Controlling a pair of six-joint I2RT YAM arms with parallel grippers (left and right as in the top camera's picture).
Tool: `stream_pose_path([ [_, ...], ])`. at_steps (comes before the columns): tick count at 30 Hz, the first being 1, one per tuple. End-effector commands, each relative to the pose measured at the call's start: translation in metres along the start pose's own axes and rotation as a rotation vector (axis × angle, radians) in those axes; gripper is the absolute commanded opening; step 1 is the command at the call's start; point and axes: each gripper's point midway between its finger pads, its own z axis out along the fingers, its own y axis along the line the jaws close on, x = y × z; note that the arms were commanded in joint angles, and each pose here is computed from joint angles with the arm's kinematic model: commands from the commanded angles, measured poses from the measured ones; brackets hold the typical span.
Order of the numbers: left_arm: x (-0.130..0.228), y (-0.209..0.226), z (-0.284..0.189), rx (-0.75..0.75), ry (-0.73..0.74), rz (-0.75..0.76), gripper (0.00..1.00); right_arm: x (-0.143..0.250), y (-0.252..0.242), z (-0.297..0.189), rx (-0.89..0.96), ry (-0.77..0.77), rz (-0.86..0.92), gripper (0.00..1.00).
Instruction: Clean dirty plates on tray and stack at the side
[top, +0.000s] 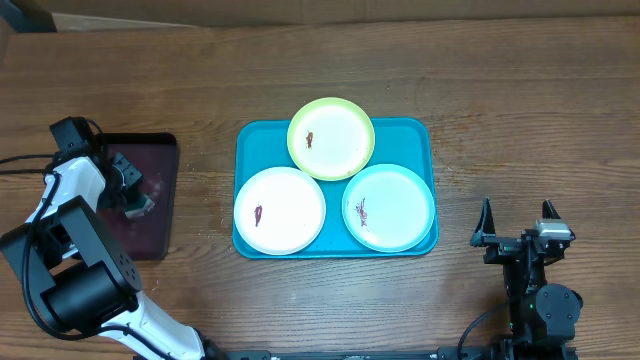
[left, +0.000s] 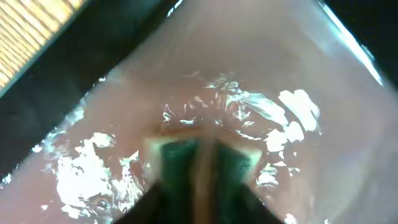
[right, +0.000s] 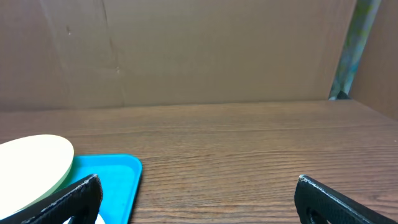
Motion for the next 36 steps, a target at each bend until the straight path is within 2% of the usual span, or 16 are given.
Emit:
stream_pose_path([
  [1,0.009,0.006,0.011,-0.03,0.021,0.0,0.04,0.002,0.002,0.0,-0.007,-0.004,0.0,1.0],
  [3,0.009,0.008,0.011,-0.041,0.018,0.001,0.04,0.002,0.002,0.0,-0.007,-0.004,0.0,1.0],
  [4,0.009,0.008,0.011,-0.044,0.018,0.001,0.14,0.002,0.002,0.0,-0.007,-0.004,0.0,1.0],
  [5,0.009,0.008,0.011,-0.044,0.018,0.001,0.42,0.002,0.002,0.0,-0.007,-0.004,0.0,1.0],
  [6,0.01,0.009,0.011,-0.045,0.02,0.001,0.76,0.002,0.002,0.0,-0.007,-0.004,0.0,1.0],
  [7,0.011,0.009,0.011,-0.046,0.023,0.002,1.0,0.002,0.002,0.0,-0.007,-0.004,0.0,1.0],
  [17,0.007,0.011,0.011,-0.062,0.006,0.001,1.0,0.002,0.002,0.0,-0.007,-0.004,0.0,1.0],
  [18,0.006,0.012,0.011,-0.063,0.001,0.0,0.97,0.001,0.002,0.0,-0.007,-0.005,0.0,1.0],
  [22,0.004,0.011,0.011,-0.061,-0.008,-0.001,0.73,0.002,0.002,0.0,-0.007,-0.004,0.0,1.0],
  [23,0.004,0.011,0.011,-0.061,-0.007,0.0,0.7,0.002,0.002,0.0,-0.007,-0.004,0.0,1.0],
  [25,0.004,0.011,0.012,-0.061,-0.006,-0.001,0.71,0.002,0.002,0.0,-0.007,-0.004,0.0,1.0],
  [27,0.005,0.011,0.012,-0.062,-0.004,0.0,0.79,0.002,0.002,0.0,-0.007,-0.004,0.0,1.0],
  [36,0.019,0.015,0.022,-0.063,0.001,0.0,0.84,0.002,0.002,0.0,-0.007,-0.004,0.0,1.0],
])
